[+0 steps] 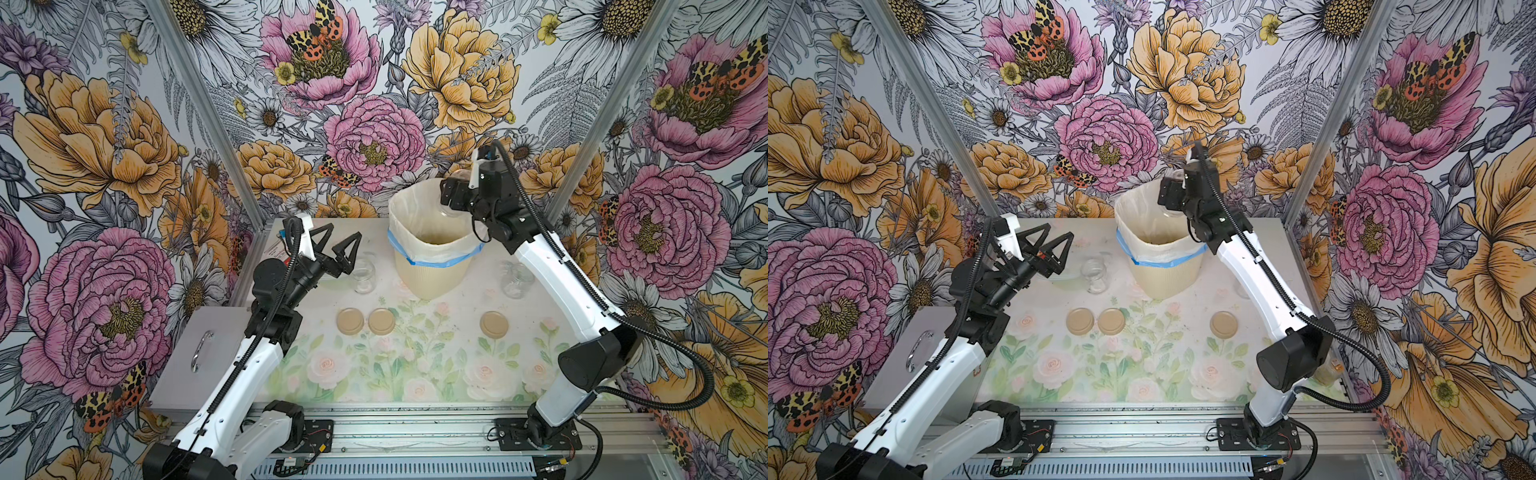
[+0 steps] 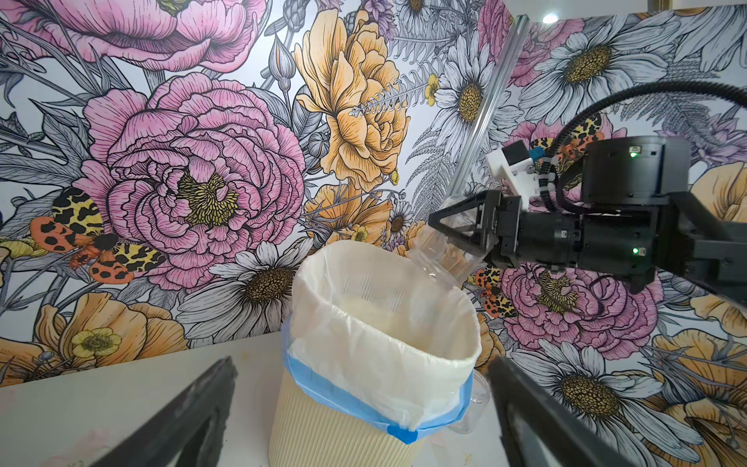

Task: Empty moldy tea leaves from jars
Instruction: Pour the moldy tea leaves from the jar into the trash bin.

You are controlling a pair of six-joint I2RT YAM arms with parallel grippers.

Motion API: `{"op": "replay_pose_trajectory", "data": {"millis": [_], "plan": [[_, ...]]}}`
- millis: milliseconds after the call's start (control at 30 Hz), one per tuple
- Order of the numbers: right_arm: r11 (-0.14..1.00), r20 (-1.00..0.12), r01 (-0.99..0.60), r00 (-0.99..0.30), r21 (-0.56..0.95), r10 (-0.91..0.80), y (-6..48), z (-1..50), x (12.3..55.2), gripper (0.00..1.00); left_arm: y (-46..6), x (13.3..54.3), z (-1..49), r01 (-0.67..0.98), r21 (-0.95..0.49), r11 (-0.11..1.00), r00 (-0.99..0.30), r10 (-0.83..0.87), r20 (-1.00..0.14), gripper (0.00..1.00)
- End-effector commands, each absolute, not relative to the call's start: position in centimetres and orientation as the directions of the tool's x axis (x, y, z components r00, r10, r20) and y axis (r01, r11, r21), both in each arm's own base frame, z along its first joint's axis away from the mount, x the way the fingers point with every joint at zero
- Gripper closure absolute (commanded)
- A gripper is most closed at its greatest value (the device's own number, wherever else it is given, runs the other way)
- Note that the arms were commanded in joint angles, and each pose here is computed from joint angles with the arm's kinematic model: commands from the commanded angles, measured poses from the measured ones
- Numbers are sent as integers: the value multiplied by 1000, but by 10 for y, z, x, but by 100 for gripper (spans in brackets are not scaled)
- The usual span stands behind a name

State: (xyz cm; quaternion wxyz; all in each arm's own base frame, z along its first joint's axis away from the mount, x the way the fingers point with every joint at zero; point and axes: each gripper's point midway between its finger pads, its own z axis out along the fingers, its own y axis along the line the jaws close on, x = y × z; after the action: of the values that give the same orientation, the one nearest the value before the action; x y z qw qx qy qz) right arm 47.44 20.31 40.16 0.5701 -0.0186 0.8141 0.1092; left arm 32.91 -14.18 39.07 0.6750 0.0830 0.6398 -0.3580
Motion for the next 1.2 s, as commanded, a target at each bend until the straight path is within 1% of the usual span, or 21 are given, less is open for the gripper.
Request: {"op": "replay_pose_trajectory", "data": {"millis": [0, 33, 67, 133, 233, 300, 367, 433, 533, 633, 833, 933, 1033, 1167], "plan": [[972, -931, -2, -286, -236, -227, 189, 402, 480, 44, -138, 329, 405, 594, -366, 716, -49, -422, -905, 1], [970, -934, 23, -275, -243, -227, 183, 405, 480, 43, -137, 328, 408, 592, -371, 716, -47, -429, -902, 1], [982, -949, 27, -261, -189, -176, 176, 408, 481, 43, -134, 327, 410, 588, -380, 714, -43, -441, -897, 1], [998, -963, -2, -260, -68, -66, 169, 410, 484, 44, -130, 325, 415, 585, -387, 713, -32, -456, -890, 1], [998, -960, -55, -278, -10, -25, 178, 416, 483, 43, -130, 328, 412, 584, -386, 714, -41, -448, -893, 1], [993, -956, -90, -290, 73, 44, 181, 424, 480, 43, -136, 331, 412, 598, -376, 708, -48, -437, -898, 1], [970, -938, -128, -309, 205, 158, 181, 436, 477, 43, -146, 336, 412, 621, -345, 703, -46, -407, -912, 1], [918, -890, -157, -349, 363, 293, 179, 443, 476, 43, -159, 342, 415, 651, -314, 691, -48, -376, -925, 1], [793, -767, -162, -427, 587, 480, 172, 450, 476, 42, -182, 354, 422, 703, -260, 662, -42, -327, -944, 1], [675, -651, -158, -486, 721, 582, 170, 457, 475, 42, -207, 366, 425, 752, -204, 627, -30, -277, -960, 1], [458, -472, -172, -547, 872, 691, 166, 482, 466, 41, -247, 389, 429, 808, -118, 577, 8, -212, -977, 1], [374, -388, -149, -575, 915, 720, 161, 480, 464, 41, -266, 397, 433, 838, -86, 539, 25, -195, -980, 1], [319, -325, -118, -589, 940, 740, 156, 471, 463, 41, -287, 401, 434, 876, -59, 479, 33, -181, -983, 1], [290, -287, -92, -588, 952, 756, 149, 464, 459, 41, -312, 409, 428, 911, -30, 412, 33, -144, -989, 1]]}}
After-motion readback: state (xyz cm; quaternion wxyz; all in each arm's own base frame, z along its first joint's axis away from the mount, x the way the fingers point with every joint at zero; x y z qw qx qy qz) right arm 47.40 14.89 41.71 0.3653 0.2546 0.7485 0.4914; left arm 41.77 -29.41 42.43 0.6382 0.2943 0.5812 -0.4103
